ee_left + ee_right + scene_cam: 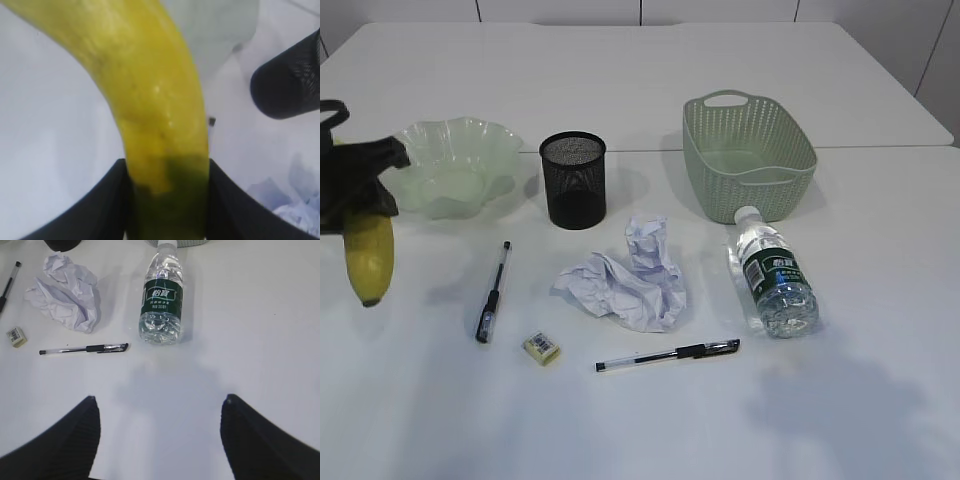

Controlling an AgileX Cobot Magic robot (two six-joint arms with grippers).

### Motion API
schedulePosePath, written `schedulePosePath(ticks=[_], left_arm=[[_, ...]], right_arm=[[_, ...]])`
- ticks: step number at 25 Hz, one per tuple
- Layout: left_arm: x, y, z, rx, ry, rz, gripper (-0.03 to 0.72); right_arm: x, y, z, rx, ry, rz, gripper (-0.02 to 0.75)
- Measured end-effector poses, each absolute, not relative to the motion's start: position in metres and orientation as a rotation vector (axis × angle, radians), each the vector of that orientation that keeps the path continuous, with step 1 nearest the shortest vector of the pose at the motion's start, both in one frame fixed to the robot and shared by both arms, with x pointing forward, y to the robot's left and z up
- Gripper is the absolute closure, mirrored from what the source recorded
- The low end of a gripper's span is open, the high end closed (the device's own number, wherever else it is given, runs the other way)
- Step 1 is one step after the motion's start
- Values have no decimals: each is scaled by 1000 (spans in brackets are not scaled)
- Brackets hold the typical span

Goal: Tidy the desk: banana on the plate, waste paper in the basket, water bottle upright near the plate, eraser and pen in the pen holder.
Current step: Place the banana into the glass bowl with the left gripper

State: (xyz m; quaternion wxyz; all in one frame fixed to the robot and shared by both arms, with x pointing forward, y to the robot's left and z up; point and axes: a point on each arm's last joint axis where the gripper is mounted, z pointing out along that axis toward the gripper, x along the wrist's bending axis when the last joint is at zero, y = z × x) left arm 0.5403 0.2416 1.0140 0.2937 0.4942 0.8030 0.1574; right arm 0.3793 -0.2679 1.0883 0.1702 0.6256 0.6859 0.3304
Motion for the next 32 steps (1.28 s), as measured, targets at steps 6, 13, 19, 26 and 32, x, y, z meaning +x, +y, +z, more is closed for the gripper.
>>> schedulePosePath(ticks=[6,13,19,26,32], left_arm=[[565,244,1065,1393,1951,655,389],[591,247,1083,1500,1838,874,389],[619,241,1081,1509,1819,900,389],[658,236,1068,1455,1857,843,389],[687,254,1049,1394,1942,736,389]], right_arm=[[379,-268,1088,1780,1948,943,183],[379,-267,1088,1781,1948,945,183],[379,-267,1088,1782,1950,944,183],[378,-267,1088,1787,1958,937,183],[378,-267,1088,1789,1960,936,183]])
